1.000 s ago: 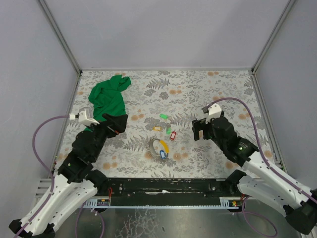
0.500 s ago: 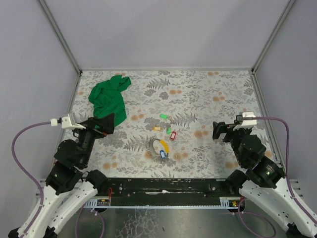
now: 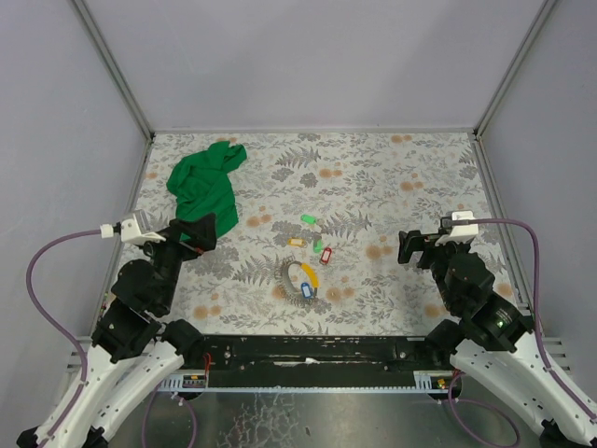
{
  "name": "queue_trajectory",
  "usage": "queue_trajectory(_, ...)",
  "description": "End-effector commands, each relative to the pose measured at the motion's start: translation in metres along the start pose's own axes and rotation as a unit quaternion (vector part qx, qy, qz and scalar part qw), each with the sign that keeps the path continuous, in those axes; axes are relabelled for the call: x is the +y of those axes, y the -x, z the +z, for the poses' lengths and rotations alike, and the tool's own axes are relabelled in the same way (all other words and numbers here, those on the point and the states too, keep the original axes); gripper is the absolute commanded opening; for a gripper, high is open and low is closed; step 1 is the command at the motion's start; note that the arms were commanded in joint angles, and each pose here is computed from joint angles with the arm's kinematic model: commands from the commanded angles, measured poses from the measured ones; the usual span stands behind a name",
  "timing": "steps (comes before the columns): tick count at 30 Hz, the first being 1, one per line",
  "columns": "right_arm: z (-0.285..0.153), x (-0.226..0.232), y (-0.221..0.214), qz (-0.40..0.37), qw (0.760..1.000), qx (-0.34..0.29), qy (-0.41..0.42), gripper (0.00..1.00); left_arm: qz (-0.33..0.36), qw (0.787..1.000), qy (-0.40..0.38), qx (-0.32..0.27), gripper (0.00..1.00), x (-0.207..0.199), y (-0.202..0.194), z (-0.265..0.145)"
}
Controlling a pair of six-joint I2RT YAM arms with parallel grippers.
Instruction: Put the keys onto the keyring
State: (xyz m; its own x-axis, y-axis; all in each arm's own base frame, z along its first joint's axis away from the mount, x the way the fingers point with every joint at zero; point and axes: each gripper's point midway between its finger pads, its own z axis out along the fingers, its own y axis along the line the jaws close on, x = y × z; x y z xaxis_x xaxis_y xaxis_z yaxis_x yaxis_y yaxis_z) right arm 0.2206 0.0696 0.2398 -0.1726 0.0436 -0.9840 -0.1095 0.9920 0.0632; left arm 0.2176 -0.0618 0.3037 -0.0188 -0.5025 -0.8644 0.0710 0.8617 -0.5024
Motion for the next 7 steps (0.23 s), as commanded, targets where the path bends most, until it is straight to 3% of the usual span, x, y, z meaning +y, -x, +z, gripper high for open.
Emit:
queue_trajectory(1, -0.0009, 0.0028, 0.0208, 0.029, 0.999, -0.037, 0.006, 0.99, -0.001, 1.000, 0.021, -0.019, 1.00, 0.0094, 0.0051, 0.0004)
queue_trajectory(7, 0.0013, 0.0061, 0.0199, 0.019, 0.999, -0.028, 0.011, 0.99, 0.000, 1.000, 0.021, -0.023, 1.00, 0.0108, 0.0068, 0.0003)
